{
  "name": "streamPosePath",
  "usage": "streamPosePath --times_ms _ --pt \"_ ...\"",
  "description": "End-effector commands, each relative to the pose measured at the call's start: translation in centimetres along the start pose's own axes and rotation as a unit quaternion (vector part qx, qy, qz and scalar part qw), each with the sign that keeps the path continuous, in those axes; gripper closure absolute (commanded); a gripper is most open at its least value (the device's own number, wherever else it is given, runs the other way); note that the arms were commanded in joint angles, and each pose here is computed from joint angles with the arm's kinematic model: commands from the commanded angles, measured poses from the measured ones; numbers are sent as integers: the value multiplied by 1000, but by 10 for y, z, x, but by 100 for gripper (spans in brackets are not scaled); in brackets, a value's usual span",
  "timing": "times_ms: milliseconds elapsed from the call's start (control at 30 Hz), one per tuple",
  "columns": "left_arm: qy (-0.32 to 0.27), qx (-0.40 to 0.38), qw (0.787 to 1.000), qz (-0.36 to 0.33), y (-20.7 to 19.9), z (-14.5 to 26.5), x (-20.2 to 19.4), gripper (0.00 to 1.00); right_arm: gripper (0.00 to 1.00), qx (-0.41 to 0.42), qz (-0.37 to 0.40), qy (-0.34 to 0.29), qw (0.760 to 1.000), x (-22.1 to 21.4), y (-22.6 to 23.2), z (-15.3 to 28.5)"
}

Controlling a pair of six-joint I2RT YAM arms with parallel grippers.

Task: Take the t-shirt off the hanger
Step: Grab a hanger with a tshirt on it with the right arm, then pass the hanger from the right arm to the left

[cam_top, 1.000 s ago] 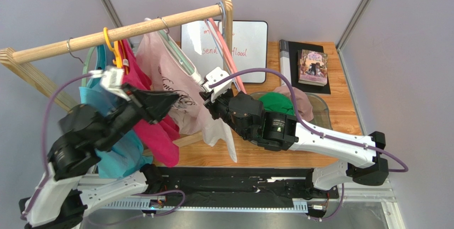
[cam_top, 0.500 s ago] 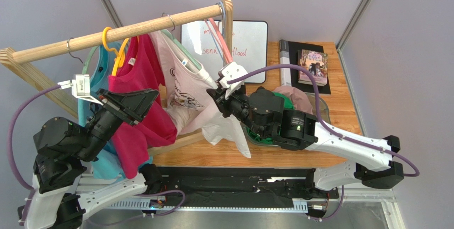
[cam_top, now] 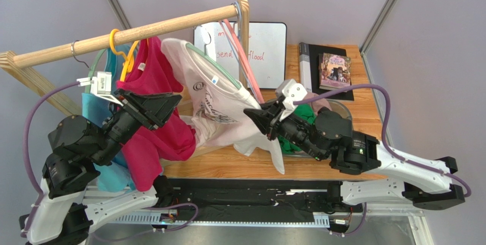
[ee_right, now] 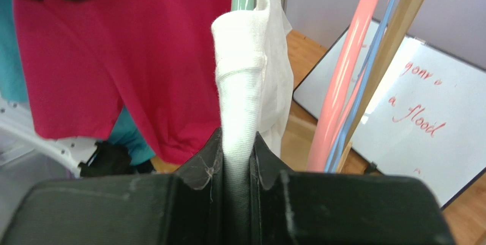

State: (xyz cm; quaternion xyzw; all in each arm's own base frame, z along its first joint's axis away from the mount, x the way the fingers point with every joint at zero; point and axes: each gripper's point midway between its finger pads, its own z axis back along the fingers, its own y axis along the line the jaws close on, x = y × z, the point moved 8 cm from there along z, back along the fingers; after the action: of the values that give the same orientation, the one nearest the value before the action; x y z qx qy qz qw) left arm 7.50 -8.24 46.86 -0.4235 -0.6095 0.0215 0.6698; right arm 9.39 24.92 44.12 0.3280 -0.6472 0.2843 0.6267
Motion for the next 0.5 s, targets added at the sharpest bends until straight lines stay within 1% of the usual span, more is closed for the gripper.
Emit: streamPosePath --times_ms 0,33,67,133,200,233,300,400,467 --pt "49 -25 998 4 -16 -22 -11 44 100 38 -42 -21 998 -16 5 16" --pt "65 -17 998 6 -16 -32 -20 45 100 33 -39 -12 999 -28 3 17" --pt "71 -9 997 24 -17 -37 -24 45 100 30 -41 -7 999 -34 3 16" --pt "80 14 996 38 -12 -51 -39 44 100 29 -43 -2 999 -39 3 17" --pt "72 13 995 65 -14 -61 -44 42 100 32 -47 1 998 -43 4 18" --pt "80 20 994 77 -13 -68 -52 40 100 33 -49 2 998 -44 4 18" --pt "80 24 992 94 -15 -76 -56 39 100 34 -50 5 998 -47 5 18" --pt "86 55 986 132 -12 -85 -66 39 100 35 -51 9 998 -49 6 18" --pt "78 72 982 157 -7 -90 -72 39 100 37 -51 8 998 -49 7 19"
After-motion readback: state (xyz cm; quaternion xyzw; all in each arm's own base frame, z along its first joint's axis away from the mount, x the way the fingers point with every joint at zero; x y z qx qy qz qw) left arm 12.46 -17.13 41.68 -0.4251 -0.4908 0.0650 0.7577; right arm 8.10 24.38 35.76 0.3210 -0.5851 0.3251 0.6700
